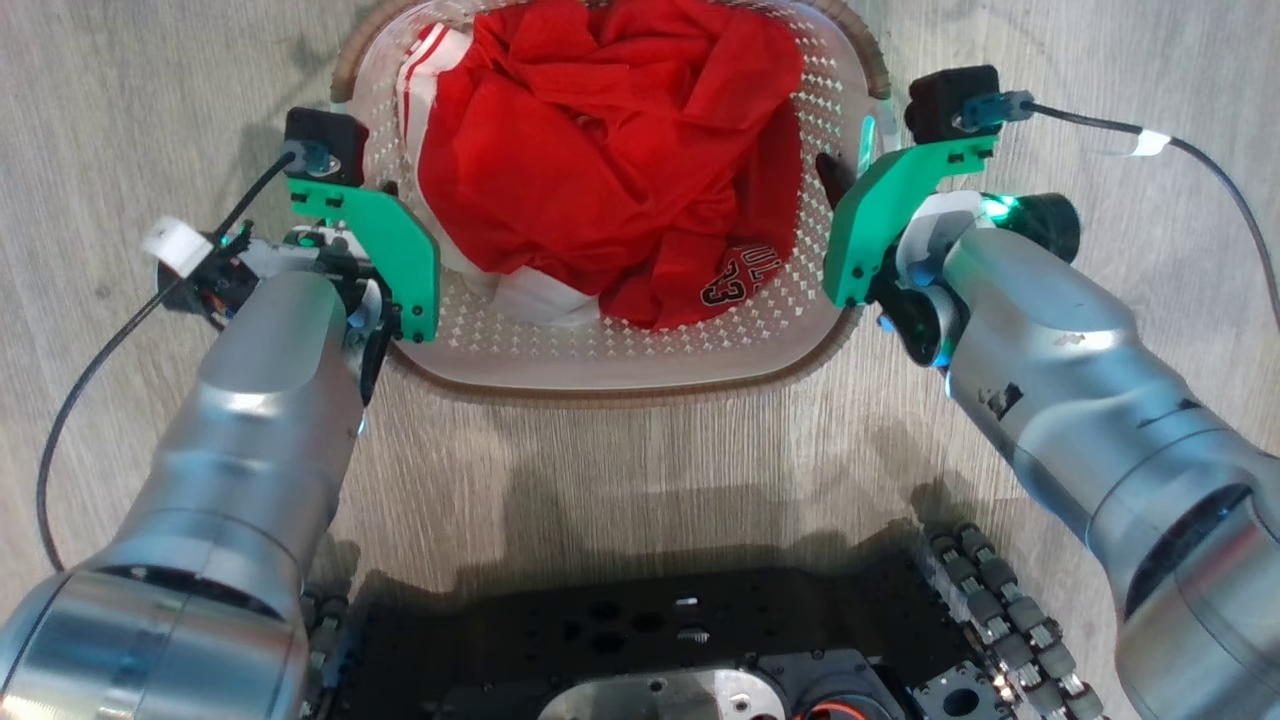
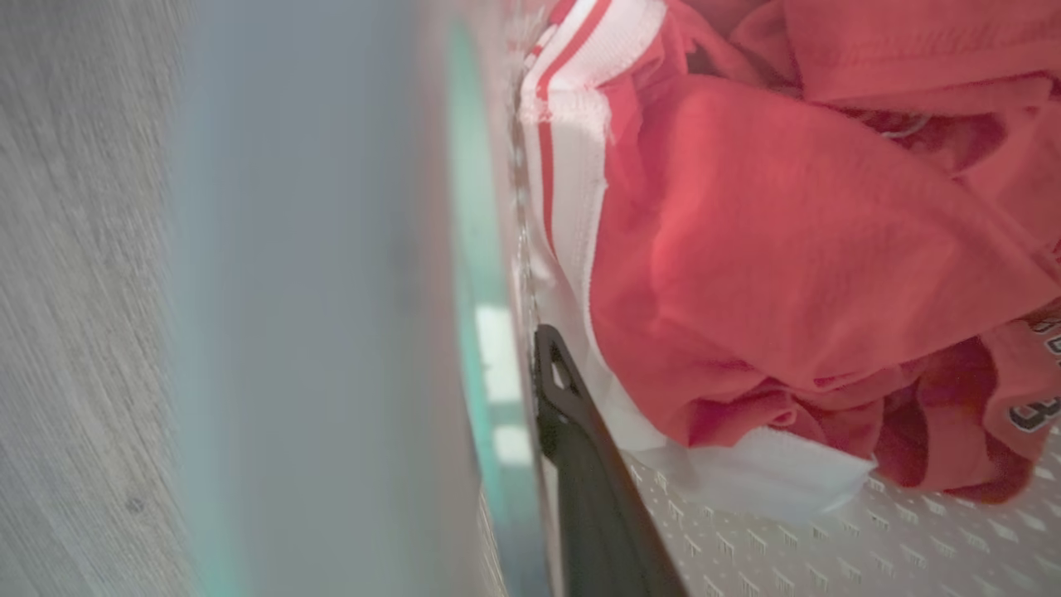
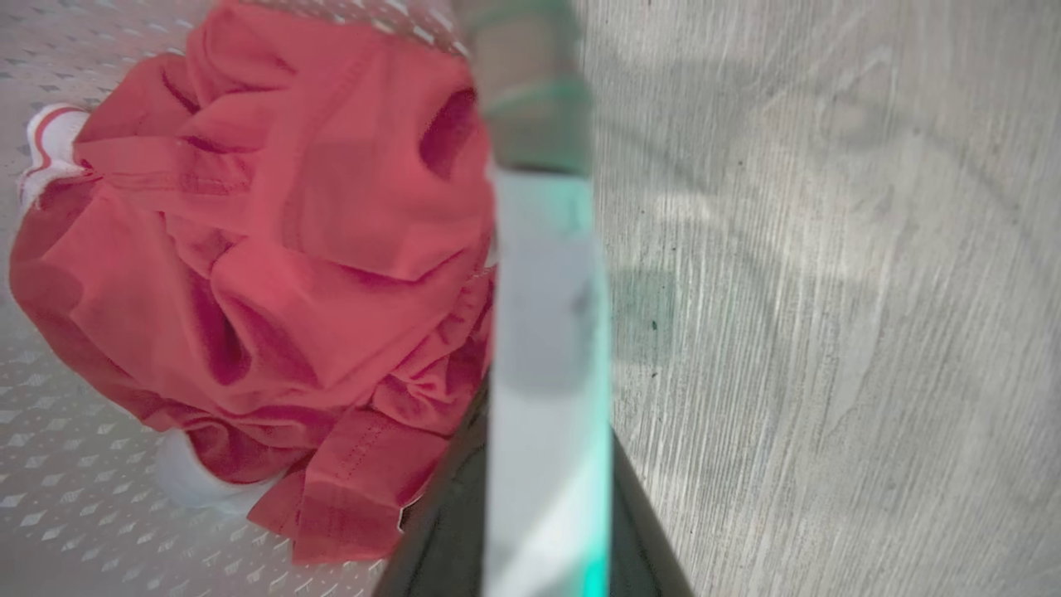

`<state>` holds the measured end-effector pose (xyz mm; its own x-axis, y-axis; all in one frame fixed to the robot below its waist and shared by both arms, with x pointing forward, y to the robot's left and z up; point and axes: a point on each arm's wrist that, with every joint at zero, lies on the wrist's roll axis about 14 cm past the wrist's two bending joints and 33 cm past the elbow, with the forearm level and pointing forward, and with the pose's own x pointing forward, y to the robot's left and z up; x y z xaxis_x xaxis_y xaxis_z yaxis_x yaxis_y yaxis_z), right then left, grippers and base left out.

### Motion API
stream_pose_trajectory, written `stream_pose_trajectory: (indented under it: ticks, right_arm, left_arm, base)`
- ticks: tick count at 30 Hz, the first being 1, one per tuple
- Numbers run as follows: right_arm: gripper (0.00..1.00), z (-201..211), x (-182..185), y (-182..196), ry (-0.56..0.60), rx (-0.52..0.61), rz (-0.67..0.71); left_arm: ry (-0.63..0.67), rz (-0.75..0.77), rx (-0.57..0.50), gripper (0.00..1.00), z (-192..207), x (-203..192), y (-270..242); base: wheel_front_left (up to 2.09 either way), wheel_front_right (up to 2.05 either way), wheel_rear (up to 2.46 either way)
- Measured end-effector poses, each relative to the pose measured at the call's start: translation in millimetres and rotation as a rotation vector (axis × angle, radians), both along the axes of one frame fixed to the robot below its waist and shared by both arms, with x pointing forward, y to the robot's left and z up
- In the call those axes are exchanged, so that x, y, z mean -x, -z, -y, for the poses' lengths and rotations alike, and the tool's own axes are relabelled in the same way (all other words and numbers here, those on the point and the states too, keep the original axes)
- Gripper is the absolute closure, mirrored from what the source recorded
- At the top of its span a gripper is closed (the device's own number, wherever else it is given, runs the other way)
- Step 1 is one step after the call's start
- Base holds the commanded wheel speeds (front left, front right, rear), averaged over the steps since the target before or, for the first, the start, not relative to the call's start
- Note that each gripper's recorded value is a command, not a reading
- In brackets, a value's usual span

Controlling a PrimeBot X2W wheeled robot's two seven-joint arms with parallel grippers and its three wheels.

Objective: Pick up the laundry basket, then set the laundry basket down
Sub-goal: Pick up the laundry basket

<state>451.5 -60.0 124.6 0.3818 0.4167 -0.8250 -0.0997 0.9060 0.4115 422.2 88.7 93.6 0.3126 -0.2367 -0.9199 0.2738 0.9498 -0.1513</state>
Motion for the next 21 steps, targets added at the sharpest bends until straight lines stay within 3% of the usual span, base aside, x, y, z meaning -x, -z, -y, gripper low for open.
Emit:
stream_pose_trajectory:
  ticks: [11, 21]
  right_arm:
    - [1.0, 2.4, -3.5, -6.6, -0.008, 0.011, 0.011]
    - [1.0, 4.4, 4.3, -39.1, -0.045, 0.032, 0.004]
  left_arm:
    - [0.007, -0.008, 0.012, 1.0, 3.6, -0.7, -6.1]
    - [0.051, 0.025, 0.033, 1.0, 7.2, 6.5, -42.3]
  base:
    - [0.0, 0.0, 0.0]
    - [0.0, 0.0, 0.0]
